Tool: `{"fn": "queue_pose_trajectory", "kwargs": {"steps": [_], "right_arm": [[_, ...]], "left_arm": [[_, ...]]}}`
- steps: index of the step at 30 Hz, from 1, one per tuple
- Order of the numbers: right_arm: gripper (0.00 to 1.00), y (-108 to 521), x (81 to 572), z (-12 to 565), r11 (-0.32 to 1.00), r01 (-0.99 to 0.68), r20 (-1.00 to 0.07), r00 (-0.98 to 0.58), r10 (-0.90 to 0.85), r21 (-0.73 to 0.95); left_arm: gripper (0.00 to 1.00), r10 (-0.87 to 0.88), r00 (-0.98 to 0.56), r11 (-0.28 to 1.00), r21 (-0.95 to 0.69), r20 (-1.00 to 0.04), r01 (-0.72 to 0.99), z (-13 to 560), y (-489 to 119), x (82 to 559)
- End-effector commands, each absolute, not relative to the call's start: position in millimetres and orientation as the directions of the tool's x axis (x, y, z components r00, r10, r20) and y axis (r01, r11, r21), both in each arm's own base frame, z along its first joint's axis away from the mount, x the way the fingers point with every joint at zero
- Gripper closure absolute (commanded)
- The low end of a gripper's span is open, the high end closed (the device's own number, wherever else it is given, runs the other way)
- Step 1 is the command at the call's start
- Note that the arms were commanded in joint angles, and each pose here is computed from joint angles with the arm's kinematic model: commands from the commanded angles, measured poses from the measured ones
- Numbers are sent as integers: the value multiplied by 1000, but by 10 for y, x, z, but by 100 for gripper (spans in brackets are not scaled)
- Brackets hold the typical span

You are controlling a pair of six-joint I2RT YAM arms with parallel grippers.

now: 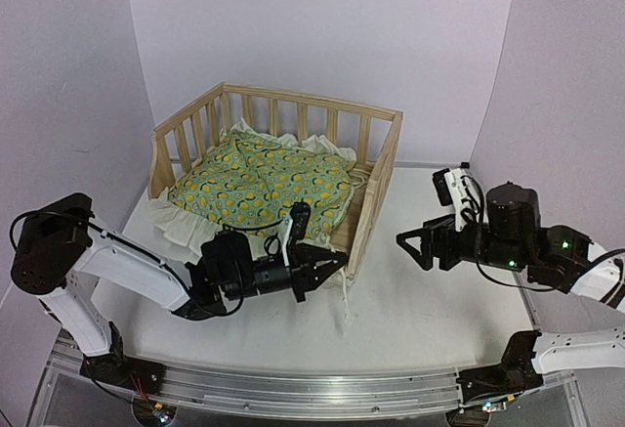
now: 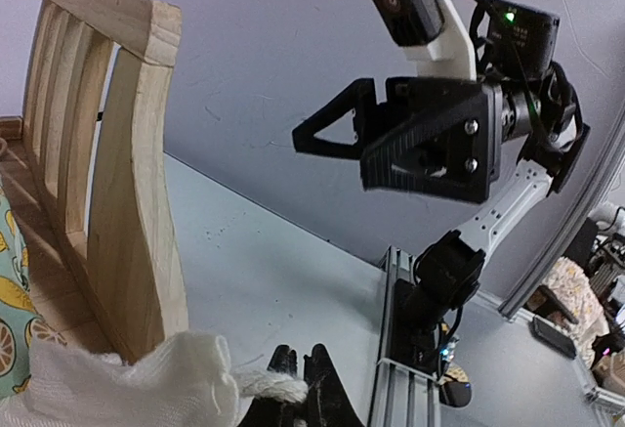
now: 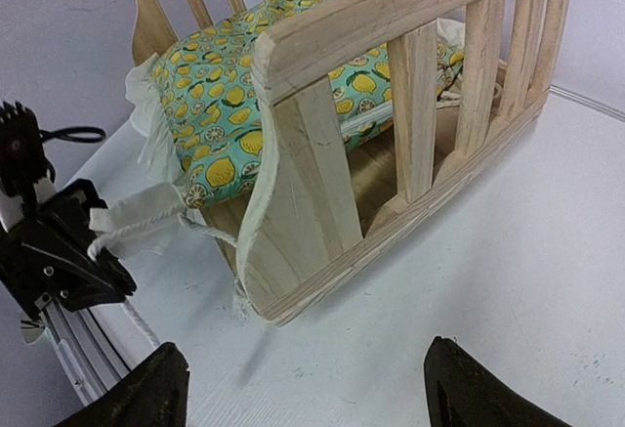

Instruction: Set up the pet bed

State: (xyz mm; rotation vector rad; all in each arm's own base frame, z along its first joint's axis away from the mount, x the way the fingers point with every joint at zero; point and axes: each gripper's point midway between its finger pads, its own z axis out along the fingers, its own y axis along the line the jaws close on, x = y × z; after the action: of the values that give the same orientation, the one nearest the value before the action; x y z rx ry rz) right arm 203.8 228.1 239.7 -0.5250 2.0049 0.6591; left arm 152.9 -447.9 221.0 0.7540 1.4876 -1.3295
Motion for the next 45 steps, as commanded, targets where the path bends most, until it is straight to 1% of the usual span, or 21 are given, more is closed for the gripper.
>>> {"fn": "queue_pose_trajectory", "kwargs": {"steps": [1, 4, 7, 10, 13, 14, 15, 16, 18, 19, 21, 24, 27, 31, 34, 36, 39, 40, 42, 43, 45], "right_arm": [[19, 2364, 2262, 2659, 708, -627, -888, -460, -1, 324], [28, 2302, 2451, 2610, 642, -632, -853, -518, 66, 434], [34, 2331, 2591, 2534, 607, -647, -843, -534, 72, 462], [45, 2396, 2741, 2503, 579, -666, -844, -531, 74, 470], [50, 2440, 2870, 2458, 565, -677, -844, -531, 69, 472], [52, 2438, 2919, 2449, 568, -674, -844, -530, 75, 473], [55, 2450, 2959, 2435, 558, -676, -842, -533, 81, 482], [59, 2471, 2991, 2416, 544, -677, -835, -544, 83, 495], [65, 2538, 3034, 2384, 515, -682, -821, -566, 80, 520], [67, 2576, 3043, 2381, 496, -687, -816, -573, 78, 530], [68, 2640, 3054, 2366, 463, -694, -805, -589, 75, 551], [67, 2666, 3090, 2332, 458, -682, -791, -606, 82, 570], [67, 2699, 3087, 2319, 440, -682, -781, -620, 77, 584], [66, 2665, 3077, 2303, 455, -677, -785, -614, 84, 578], [65, 2626, 3055, 2328, 466, -676, -792, -604, 94, 571], [65, 2614, 3034, 2346, 466, -678, -794, -600, 97, 569], [64, 2592, 2995, 2343, 469, -679, -797, -597, 94, 564], [64, 2582, 2981, 2330, 472, -677, -796, -599, 93, 564], [63, 2561, 2948, 2322, 476, -677, -797, -597, 91, 562], [63, 2552, 2931, 2324, 476, -677, -797, -597, 90, 561], [63, 2534, 2897, 2336, 478, -678, -798, -596, 88, 558]], "left_arm": [[95, -184, -495, 195, -526, -849, 828, 2422, -4488, 1809], [95, -246, -566, 206, -613, -787, 763, 2485, -4447, 2146], [95, -264, -596, 193, -647, -758, 738, 2513, -4520, 2310], [95, -304, -593, 225, -661, -746, 716, 2520, -4536, 2478], [95, -348, -572, 271, -664, -742, 697, 2528, -4514, 2622], [92, -363, -566, 280, -666, -740, 691, 2544, -4508, 2664], [89, -375, -560, 294, -668, -738, 684, 2546, -4501, 2712], [89, -391, -561, 313, -678, -730, 665, 2520, -4489, 2768], [89, -419, -567, 331, -701, -709, 632, 2471, -4491, 2857], [89, -423, -568, 330, -703, -707, 630, 2479, -4503, 2875], [89, -456, -560, 357, -719, -692, 597, 2444, -4483, 2970], [87, -481, -549, 379, -727, -684, 573, 2413, -4484, 3058], [82, -511, -543, 383, -742, -667, 551, 2431, -4482, 3126], [75, -532, -483, 401, -710, -695, 579, 2631, -4443, 3173], [68, -507, -458, 408, -672, -730, 619, 2769, -4384, 3087], [63, -467, -489, 390, -668, -736, 634, 2756, -4343, 2959], [56, -298, -603, 332, -673, -740, 661, 2583, -4387, 2621], [56, -242, -635, 326, -678, -733, 659, 2501, -4369, 2518], [50, -166, -668, 304, -682, -726, 666, 2446, -4229, 2281], [46, -117, -692, 327, -685, -713, 651, 2317, -4125, 2187], [42, -66, -697, 385, -662, -714, 643, 2260, -3910, 2087]]}}
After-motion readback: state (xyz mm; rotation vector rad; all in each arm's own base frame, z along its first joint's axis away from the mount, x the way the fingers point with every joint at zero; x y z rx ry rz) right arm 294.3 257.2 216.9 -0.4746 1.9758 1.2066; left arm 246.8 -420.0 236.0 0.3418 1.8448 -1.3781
